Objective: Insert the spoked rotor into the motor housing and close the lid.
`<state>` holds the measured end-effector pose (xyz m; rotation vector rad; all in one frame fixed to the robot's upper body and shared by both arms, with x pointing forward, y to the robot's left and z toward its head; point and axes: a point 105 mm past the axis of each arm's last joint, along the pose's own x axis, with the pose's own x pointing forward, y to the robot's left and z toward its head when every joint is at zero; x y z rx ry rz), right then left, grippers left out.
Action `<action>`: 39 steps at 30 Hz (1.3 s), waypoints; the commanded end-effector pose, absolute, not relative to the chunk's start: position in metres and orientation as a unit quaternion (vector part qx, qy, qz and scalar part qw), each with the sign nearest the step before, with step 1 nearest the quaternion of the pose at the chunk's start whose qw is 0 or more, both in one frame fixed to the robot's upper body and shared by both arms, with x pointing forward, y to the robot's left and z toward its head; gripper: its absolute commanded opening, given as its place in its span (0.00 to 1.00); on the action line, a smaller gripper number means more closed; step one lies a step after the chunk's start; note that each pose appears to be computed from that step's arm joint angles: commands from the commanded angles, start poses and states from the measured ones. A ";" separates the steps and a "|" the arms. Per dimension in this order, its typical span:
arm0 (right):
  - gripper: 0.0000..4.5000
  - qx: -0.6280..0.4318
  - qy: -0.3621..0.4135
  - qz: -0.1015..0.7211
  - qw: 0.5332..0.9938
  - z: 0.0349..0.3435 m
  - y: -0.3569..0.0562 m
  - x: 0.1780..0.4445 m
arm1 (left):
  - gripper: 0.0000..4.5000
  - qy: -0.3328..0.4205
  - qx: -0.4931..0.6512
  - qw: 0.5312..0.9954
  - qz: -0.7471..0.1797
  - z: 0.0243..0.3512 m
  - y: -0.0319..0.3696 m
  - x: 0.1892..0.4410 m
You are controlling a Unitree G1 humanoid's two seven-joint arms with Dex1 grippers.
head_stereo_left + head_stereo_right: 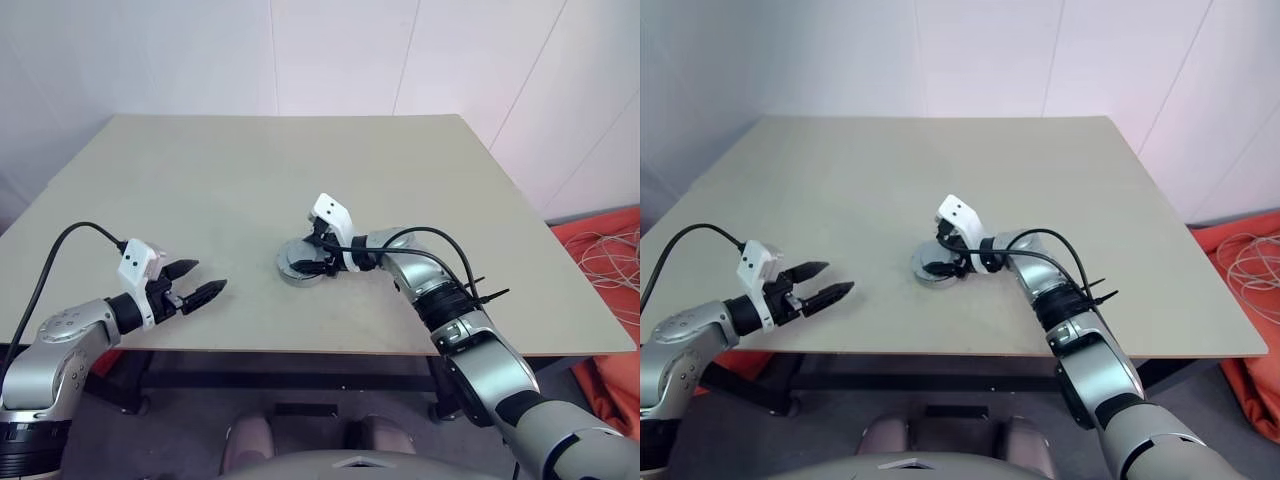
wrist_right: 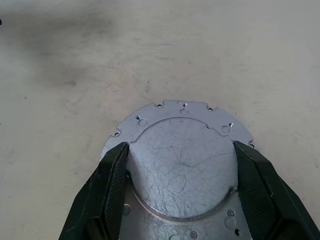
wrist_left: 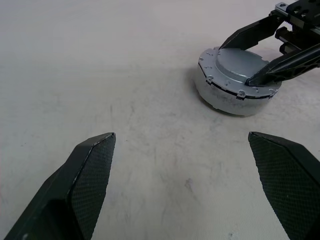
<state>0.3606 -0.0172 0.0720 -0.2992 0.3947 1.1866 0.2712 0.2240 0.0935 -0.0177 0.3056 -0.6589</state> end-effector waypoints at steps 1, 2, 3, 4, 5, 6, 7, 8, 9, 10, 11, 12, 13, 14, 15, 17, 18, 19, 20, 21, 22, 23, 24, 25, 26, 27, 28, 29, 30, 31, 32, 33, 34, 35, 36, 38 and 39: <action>0.70 -0.167 0.209 0.545 0.795 0.061 -0.024 0.361 | 1.00 0.130 -0.008 0.935 -0.331 0.105 0.219 0.272; 0.70 -0.166 0.210 0.546 0.794 0.061 -0.023 0.361 | 1.00 0.131 -0.011 0.934 -0.331 0.105 0.218 0.273; 0.70 -0.164 0.211 0.547 0.793 0.060 -0.023 0.360 | 1.00 0.132 -0.014 0.934 -0.332 0.105 0.218 0.273; 0.70 -0.163 0.212 0.548 0.792 0.060 -0.022 0.359 | 1.00 0.134 -0.019 0.934 -0.331 0.105 0.218 0.273; 0.70 -0.163 0.213 0.548 0.792 0.059 -0.022 0.359 | 1.00 0.135 -0.024 0.935 -0.328 0.105 0.218 0.274; 0.70 -0.163 0.215 0.549 0.791 0.058 -0.023 0.358 | 1.00 0.136 -0.027 0.935 -0.327 0.106 0.218 0.275; 0.70 -0.164 0.216 0.549 0.790 0.057 -0.023 0.358 | 1.00 0.137 -0.028 0.935 -0.326 0.106 0.217 0.275; 0.70 -0.166 0.218 0.550 0.789 0.056 -0.024 0.358 | 1.00 0.138 -0.032 0.935 -0.326 0.106 0.217 0.276; 0.70 -0.166 0.219 0.550 0.789 0.055 -0.024 0.357 | 1.00 0.138 -0.037 0.935 -0.325 0.106 0.217 0.277; 0.70 -0.166 0.220 0.550 0.788 0.055 -0.024 0.357 | 1.00 0.139 -0.042 0.936 -0.322 0.107 0.216 0.279; 0.70 -0.166 0.220 0.550 0.788 0.055 -0.023 0.357 | 1.00 0.140 -0.045 0.936 -0.320 0.107 0.216 0.280; 0.70 -0.166 0.219 0.550 0.789 0.055 -0.023 0.357 | 1.00 0.140 -0.045 0.936 -0.319 0.107 0.215 0.282; 0.70 -0.165 0.219 0.550 0.789 0.056 -0.023 0.357 | 1.00 0.136 -0.046 0.936 -0.321 0.108 0.214 0.283; 0.70 -0.165 0.218 0.549 0.789 0.056 -0.023 0.358 | 1.00 0.128 -0.057 0.938 -0.318 0.111 0.212 0.287; 0.70 -0.165 0.218 0.549 0.790 0.056 -0.023 0.358 | 0.91 0.122 -0.064 0.939 -0.316 0.113 0.210 0.290; 0.70 -0.165 0.217 0.549 0.790 0.056 -0.022 0.358 | 0.82 0.111 -0.079 0.938 -0.319 0.117 0.207 0.294; 0.70 -0.165 0.217 0.549 0.790 0.056 -0.022 0.358 | 0.73 0.111 -0.085 0.934 -0.329 0.117 0.201 0.295; 0.70 -0.166 0.216 0.549 0.790 0.057 -0.022 0.358 | 0.66 0.114 -0.089 0.929 -0.339 0.116 0.192 0.296; 0.70 -0.166 0.216 0.550 0.790 0.057 -0.022 0.358 | 0.58 0.122 -0.092 0.926 -0.345 0.112 0.185 0.299; 0.70 -0.166 0.215 0.550 0.790 0.057 -0.022 0.358 | 0.50 0.127 -0.094 0.924 -0.347 0.110 0.180 0.300; 0.70 -0.166 0.214 0.550 0.790 0.058 -0.022 0.358 | 0.43 0.126 -0.089 0.925 -0.348 0.109 0.176 0.304; 0.70 -0.166 0.213 0.550 0.790 0.059 -0.022 0.358 | 0.34 0.124 -0.087 0.925 -0.348 0.107 0.171 0.308; 0.70 -0.166 0.213 0.550 0.790 0.059 -0.022 0.359 | 0.26 0.123 -0.084 0.924 -0.352 0.107 0.165 0.312; 0.70 -0.166 0.212 0.550 0.790 0.059 -0.022 0.359 | 0.19 0.123 -0.080 0.922 -0.358 0.105 0.158 0.315; 0.70 -0.166 0.212 0.550 0.791 0.059 -0.021 0.359 | 0.11 0.125 -0.078 0.921 -0.361 0.103 0.152 0.319; 0.70 -0.166 0.211 0.550 0.791 0.059 -0.021 0.359 | 0.04 0.127 -0.081 0.920 -0.361 0.099 0.145 0.323; 0.70 -0.166 0.211 0.550 0.791 0.059 -0.021 0.359 | 0.00 0.131 -0.083 0.919 -0.362 0.095 0.140 0.326; 0.70 -0.166 0.210 0.550 0.791 0.059 -0.021 0.359 | 0.00 0.134 -0.084 0.919 -0.361 0.092 0.137 0.328; 0.70 -0.166 0.210 0.550 0.791 0.060 -0.021 0.359 | 0.00 0.140 -0.077 0.917 -0.366 0.087 0.131 0.330; 0.70 -0.166 0.210 0.550 0.791 0.060 -0.021 0.359 | 0.00 0.146 -0.076 0.917 -0.364 0.081 0.126 0.333; 0.70 -0.166 0.210 0.550 0.791 0.060 -0.021 0.359 | 0.00 0.149 -0.075 0.917 -0.363 0.078 0.124 0.335; 0.70 -0.166 0.209 0.551 0.791 0.060 -0.021 0.359 | 0.00 0.151 -0.074 0.917 -0.362 0.076 0.121 0.336; 0.70 -0.167 0.209 0.551 0.791 0.060 -0.020 0.359 | 0.00 0.162 -0.067 0.915 -0.362 0.070 0.118 0.337; 0.70 -0.167 0.209 0.551 0.791 0.060 -0.020 0.359 | 0.00 0.176 -0.058 0.914 -0.362 0.064 0.116 0.337; 0.70 -0.167 0.208 0.551 0.791 0.060 -0.020 0.359 | 0.00 0.189 -0.052 0.912 -0.360 0.059 0.116 0.337; 0.70 -0.167 0.208 0.551 0.791 0.061 -0.020 0.358 | 0.00 0.200 -0.050 0.912 -0.355 0.055 0.117 0.336; 0.70 -0.167 0.208 0.551 0.791 0.061 -0.020 0.358 | 0.00 0.202 -0.054 0.912 -0.354 0.054 0.117 0.336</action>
